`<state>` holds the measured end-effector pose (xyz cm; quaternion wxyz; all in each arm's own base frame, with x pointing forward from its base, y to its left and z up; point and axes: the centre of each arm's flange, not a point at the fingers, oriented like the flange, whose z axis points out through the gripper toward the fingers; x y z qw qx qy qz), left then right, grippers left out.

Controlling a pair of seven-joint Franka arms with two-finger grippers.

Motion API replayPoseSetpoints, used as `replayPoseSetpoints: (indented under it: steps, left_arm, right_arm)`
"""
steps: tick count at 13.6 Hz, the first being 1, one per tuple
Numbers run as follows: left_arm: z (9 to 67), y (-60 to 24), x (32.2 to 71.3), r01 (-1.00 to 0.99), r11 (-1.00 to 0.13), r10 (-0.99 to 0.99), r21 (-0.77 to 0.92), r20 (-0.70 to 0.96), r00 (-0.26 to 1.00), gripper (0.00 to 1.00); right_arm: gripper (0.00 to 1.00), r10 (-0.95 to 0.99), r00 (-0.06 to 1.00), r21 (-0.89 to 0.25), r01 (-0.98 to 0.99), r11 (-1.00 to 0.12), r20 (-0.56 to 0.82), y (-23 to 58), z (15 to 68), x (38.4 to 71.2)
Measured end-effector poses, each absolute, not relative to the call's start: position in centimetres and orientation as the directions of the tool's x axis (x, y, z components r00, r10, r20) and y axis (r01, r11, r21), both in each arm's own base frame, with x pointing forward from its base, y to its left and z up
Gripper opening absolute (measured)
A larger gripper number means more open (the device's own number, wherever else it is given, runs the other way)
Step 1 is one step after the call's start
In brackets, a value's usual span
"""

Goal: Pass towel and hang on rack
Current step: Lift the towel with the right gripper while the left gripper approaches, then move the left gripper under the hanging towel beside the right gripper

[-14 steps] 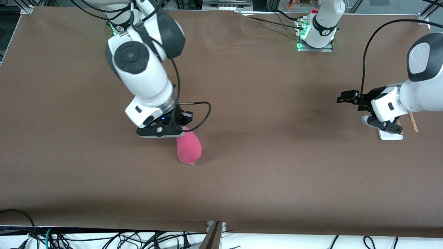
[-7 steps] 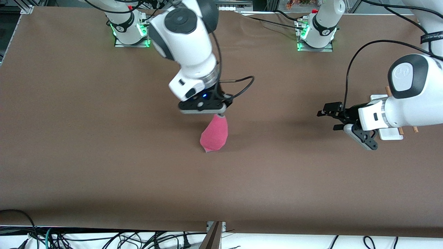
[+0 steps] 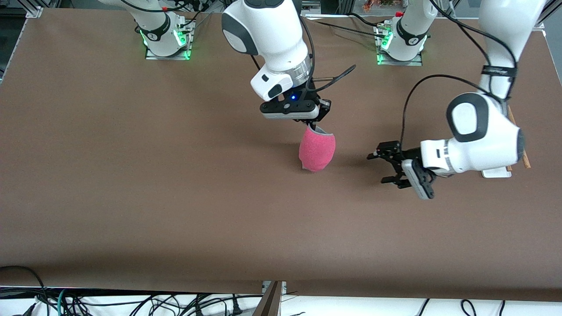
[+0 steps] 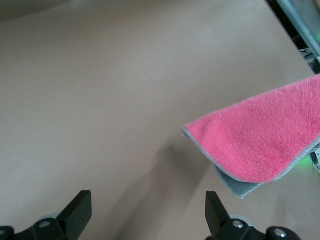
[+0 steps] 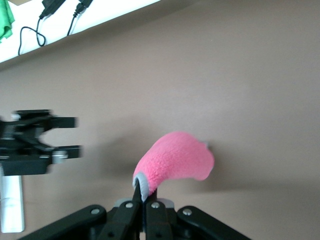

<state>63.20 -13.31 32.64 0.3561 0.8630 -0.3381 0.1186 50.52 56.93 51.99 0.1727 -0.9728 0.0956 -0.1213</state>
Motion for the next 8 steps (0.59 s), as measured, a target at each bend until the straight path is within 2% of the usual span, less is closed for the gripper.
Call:
replayPoseSetpoints:
  steps: [4,8]
  left_arm:
    - [29.3,-15.1,61.2,-0.759,-0.376,-0.485,0.532,0.585,0.65,1.0]
    - [26.4,-16.9,60.6,-0.853,-0.25,-0.44,0.457,0.731,0.521,1.0]
  right_arm:
    - [0.02,-0.275,0.944,-0.42,-0.177,-0.89,0.185,60.1,51.3,47.9]
    - [0.02,-0.284,0.942,-0.428,-0.185,-0.884,0.178,60.8,50.7,47.5]
